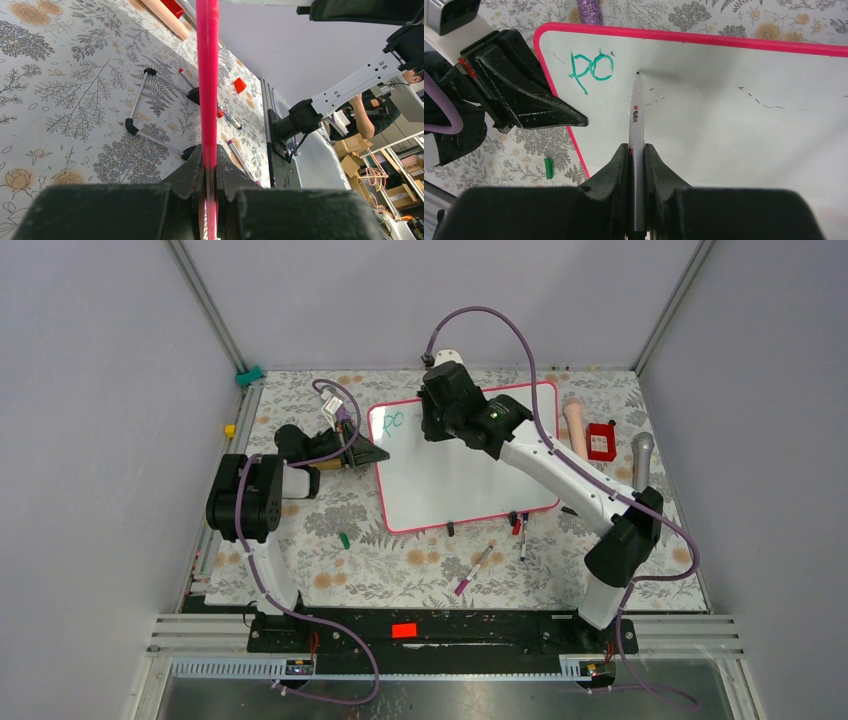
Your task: Write a sentence on the whiteboard
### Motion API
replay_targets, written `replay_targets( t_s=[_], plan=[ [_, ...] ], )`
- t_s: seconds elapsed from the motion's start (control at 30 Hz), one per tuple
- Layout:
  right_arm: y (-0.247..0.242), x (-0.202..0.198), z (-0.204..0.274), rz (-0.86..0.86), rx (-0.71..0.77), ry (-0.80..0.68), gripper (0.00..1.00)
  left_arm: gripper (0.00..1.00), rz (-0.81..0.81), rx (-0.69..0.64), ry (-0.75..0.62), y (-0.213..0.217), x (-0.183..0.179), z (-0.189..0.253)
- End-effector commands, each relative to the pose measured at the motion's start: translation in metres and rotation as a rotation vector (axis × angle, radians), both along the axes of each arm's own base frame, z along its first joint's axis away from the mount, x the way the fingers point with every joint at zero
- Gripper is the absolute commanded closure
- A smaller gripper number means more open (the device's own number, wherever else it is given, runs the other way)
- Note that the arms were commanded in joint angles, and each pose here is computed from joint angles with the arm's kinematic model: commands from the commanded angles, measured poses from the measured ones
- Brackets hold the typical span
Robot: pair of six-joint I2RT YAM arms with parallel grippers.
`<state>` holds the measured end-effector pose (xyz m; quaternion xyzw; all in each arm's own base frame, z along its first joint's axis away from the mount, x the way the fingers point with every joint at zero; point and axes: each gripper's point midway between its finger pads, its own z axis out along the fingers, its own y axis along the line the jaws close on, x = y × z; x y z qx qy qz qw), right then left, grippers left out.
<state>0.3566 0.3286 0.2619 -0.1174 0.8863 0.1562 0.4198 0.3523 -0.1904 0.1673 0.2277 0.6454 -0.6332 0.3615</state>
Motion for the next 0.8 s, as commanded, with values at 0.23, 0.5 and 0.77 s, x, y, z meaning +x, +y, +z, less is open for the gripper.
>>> replay_targets(
  t_s=[0.23, 0.5, 0.77],
  plan=[
    [0.009, 0.015, 0.022, -0.023, 0.043, -0.053, 1.00, 1.00, -0.109, 0.030, -0.135, -0.008, -0.016, 0.007],
    [0.006, 0.020, 0.012, -0.065, 0.013, -0.039, 1.00, 1.00, -0.110, 0.030, -0.135, -0.009, -0.016, 0.007],
    [0.013, 0.012, 0.006, -0.005, 0.015, -0.003, 1.00, 1.00, -0.110, 0.030, -0.135, -0.009, -0.016, 0.007]
  ],
)
